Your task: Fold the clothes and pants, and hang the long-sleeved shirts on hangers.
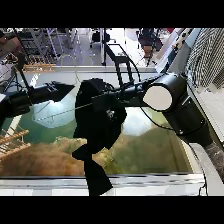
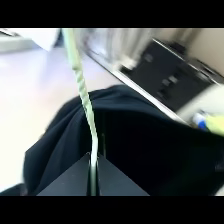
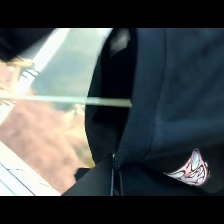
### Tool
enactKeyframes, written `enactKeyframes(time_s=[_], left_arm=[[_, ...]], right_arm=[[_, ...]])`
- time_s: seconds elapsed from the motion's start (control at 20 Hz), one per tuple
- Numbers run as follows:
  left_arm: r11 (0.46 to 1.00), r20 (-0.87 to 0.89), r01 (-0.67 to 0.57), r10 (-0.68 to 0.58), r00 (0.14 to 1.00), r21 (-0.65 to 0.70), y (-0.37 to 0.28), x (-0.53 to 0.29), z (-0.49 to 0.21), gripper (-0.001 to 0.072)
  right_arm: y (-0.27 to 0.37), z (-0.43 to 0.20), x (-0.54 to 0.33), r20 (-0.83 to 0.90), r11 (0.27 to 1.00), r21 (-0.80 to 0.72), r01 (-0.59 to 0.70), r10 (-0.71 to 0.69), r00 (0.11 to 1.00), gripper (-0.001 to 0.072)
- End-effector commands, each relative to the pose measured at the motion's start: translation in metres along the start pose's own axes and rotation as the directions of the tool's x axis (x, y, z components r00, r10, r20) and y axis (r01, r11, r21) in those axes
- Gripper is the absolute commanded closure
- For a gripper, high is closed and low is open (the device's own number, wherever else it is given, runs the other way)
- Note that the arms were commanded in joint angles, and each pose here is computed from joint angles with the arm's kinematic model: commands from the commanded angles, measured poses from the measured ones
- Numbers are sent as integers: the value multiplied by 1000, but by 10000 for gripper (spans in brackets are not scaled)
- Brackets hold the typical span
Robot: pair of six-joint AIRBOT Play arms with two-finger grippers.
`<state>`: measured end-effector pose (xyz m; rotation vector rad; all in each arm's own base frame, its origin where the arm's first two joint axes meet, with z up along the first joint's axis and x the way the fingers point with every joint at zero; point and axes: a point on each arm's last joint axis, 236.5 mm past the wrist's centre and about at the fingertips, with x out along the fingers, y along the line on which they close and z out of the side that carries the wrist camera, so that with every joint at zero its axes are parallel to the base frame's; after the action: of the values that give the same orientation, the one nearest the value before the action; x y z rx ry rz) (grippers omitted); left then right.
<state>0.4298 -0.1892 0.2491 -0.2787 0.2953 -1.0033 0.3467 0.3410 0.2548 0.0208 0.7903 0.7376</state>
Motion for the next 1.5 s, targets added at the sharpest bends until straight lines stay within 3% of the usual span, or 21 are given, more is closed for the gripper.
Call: enactKeyframes(time_s=[0.0,0.15,0.2,0.25,0.35,0.4,0.45,0.55,0.6,0.7,0.85,1.05,1.2,1.35,1.4,1.45], left_arm=[[980,32,192,-194,981,48,-19,11,-10,693],[971,257,224,-239,936,85,-8,4,30,693],[972,291,211,-232,928,104,-3,1,37,694],[972,296,193,-226,928,138,0,-2,38,693],[949,286,214,-276,918,231,-9,-10,36,692],[932,279,238,-313,908,271,-16,-13,34,692],[919,272,262,-344,899,295,-22,-16,32,692],[911,256,284,-364,896,299,-25,-16,26,692],[911,247,286,-363,898,299,-25,-15,24,692],[910,231,288,-362,903,300,-24,-13,20,692],[908,227,292,-366,903,301,-25,-13,19,692],[908,227,292,-365,903,301,-25,-13,19,691],[908,227,292,-365,903,300,-25,-13,19,691],[909,228,290,-364,903,300,-25,-13,19,691],[909,228,290,-363,903,300,-24,-13,19,690],[909,228,288,-362,904,300,-24,-13,19,690]], right_arm=[[29,1,-2,5,992,-48,-118,118,993,691],[43,-17,-5,-70,982,-62,-180,176,982,692],[41,-21,-7,-87,980,-90,-177,170,982,662],[38,-22,-10,-91,975,-145,-168,156,984,582],[18,-10,-24,-42,941,-330,-75,65,997,349],[-3,3,-36,13,895,-444,33,-30,999,324],[-22,16,-49,69,826,-547,138,-119,990,324],[-56,40,-71,166,587,-757,286,-250,954,319],[-66,49,-72,197,458,-835,304,-267,943,272],[-83,74,-61,278,341,-867,364,-274,921,125],[-88,105,-19,378,331,-836,436,-227,897,126],[-85,91,49,312,421,-838,347,-151,938,127],[-87,89,78,311,393,-856,337,-129,942,145],[-86,91,84,321,396,-853,341,-116,940,498],[-83,90,84,317,407,-851,332,-107,942,507],[-81,87,85,304,418,-851,316,-99,948,613]])
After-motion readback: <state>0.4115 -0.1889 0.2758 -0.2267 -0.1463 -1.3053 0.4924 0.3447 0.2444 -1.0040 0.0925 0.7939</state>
